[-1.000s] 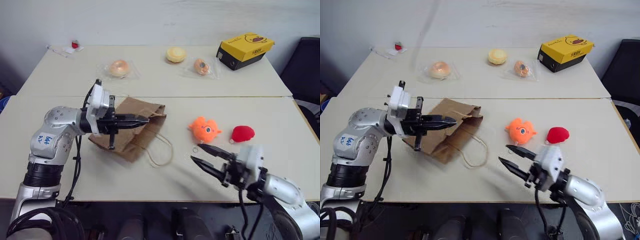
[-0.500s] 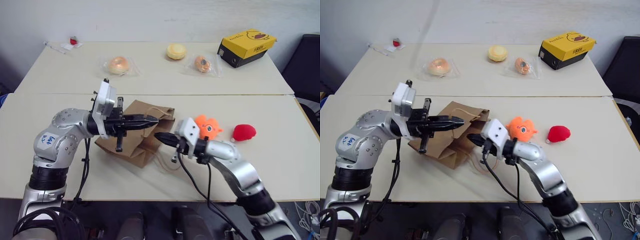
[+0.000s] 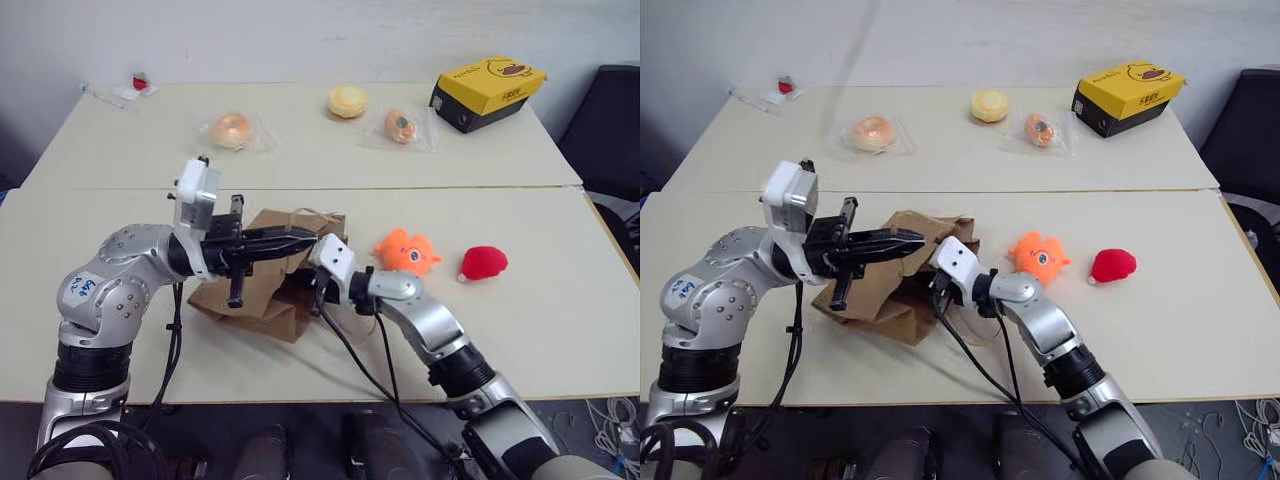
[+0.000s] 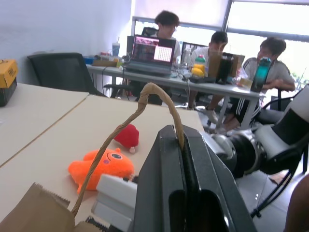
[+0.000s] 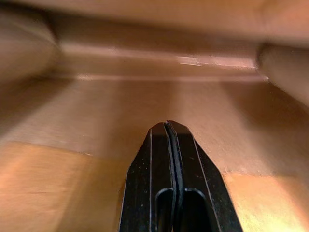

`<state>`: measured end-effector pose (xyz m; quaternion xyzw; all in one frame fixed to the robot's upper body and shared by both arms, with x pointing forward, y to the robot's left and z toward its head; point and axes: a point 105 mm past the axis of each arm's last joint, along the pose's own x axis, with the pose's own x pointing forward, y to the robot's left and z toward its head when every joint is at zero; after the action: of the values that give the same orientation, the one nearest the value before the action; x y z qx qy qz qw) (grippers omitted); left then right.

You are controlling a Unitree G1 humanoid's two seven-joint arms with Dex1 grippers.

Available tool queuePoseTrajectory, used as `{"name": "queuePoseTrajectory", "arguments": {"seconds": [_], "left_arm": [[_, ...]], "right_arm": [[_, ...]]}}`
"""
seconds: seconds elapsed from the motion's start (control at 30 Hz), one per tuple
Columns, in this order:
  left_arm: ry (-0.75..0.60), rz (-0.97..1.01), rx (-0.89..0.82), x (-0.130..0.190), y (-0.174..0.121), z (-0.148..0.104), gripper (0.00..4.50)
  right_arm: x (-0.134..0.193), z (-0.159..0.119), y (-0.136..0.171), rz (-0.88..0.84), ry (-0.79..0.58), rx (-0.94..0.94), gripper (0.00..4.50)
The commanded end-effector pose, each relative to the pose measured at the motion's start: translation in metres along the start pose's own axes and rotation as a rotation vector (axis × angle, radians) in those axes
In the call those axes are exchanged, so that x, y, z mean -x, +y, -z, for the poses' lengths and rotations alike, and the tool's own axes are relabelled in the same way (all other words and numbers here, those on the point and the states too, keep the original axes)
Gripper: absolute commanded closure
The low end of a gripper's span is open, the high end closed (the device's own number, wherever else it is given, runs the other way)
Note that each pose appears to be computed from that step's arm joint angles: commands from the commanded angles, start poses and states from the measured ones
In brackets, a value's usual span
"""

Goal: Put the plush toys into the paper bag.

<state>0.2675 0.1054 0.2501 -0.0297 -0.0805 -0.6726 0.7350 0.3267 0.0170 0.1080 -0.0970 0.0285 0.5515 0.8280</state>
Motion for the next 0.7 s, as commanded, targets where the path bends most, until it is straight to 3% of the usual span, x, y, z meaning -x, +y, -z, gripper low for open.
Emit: {"name": "queuePoseTrajectory", "arguments": {"seconds": [0.03, 0.43, 0.7], "left_arm": [[-0.057, 0.001, -0.027, 0.002, -0.004, -0.02, 4.5], [-0.087, -0.177, -0.083, 0.028, 0.015, -0.037, 4.5], [-0.124, -0.165, -0.074, 0.021, 0.011, -0.042, 4.5]], "right_arm": [[0.004, 0.007, -0.002, 0.003, -0.007, 0.013, 4.48], [0.023, 0.045, -0.002, -0.014, 0.133, 0.097, 4.48], [0.03, 0.043, -0.009, 0.01, 0.114, 0.1, 4.48]]}}
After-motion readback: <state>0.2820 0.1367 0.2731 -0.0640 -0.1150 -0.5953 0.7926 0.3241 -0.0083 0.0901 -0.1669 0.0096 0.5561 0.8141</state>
